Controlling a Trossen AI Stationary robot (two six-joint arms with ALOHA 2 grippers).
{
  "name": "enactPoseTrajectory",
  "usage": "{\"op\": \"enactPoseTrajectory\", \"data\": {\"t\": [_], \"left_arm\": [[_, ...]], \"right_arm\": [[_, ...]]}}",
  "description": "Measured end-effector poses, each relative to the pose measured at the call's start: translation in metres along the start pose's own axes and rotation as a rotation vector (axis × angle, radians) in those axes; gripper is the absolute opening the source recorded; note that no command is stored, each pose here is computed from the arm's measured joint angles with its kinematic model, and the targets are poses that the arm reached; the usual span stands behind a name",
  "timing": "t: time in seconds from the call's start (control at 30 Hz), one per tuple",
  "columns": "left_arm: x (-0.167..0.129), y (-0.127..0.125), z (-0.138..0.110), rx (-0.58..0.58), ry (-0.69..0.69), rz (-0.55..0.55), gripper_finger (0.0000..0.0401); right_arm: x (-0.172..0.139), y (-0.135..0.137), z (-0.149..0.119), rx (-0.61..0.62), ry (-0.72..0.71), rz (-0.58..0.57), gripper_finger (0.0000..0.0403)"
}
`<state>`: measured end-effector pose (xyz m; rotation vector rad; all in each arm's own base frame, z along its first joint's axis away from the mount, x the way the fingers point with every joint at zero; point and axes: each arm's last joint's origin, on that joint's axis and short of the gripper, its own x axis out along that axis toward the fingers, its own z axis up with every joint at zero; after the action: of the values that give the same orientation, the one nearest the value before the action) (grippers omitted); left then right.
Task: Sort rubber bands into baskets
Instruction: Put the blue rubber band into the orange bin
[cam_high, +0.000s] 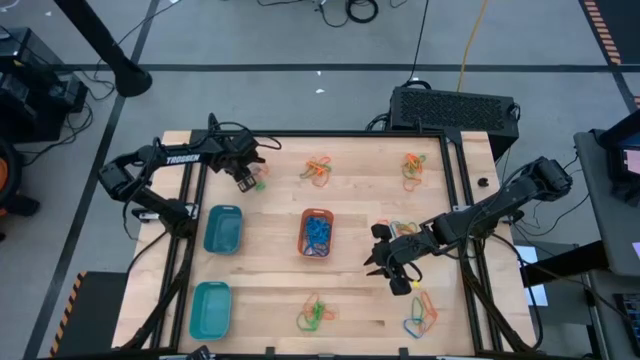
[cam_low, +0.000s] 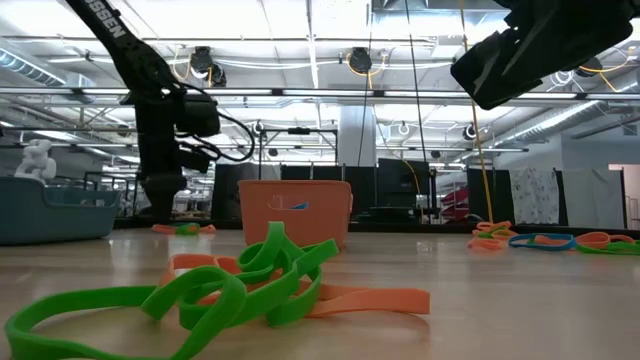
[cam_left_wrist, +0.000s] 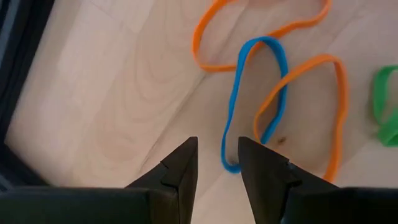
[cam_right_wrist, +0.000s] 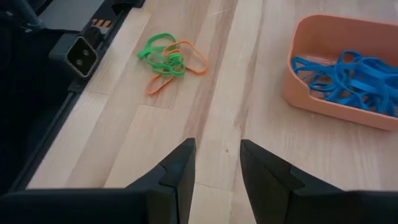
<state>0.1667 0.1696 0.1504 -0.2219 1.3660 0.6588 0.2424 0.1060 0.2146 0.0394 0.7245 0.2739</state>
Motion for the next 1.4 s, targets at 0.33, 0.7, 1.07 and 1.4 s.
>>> {"op": "enactPoseTrajectory", "data": {"t": [0.33,0.7,1.07,1.4], "left_arm": [[0.007,-0.001,0.008,-0.008,-0.051,-0.011,0.0123],[0.022,-0.001,0.014,0.001,-0.051,0.023,0.0123],[0.023,-0.001,0.014,0.015,-0.051,0.029,0.0016],[-0.002,0.006,0.011,-0.002,-0.002,0.128,0.0005]], "right_arm": [[0.000,0.000,0.000,0.000,-0.001,-0.004,0.0118],[0.000,0.000,0.000,-0.003,-0.001,-0.006,0.0118],[0.000,0.000,0.000,-0.017,-0.001,-0.006,0.0118],[0.000,0.000,0.000,-0.016,0.000,-0.006,0.0118]]}}
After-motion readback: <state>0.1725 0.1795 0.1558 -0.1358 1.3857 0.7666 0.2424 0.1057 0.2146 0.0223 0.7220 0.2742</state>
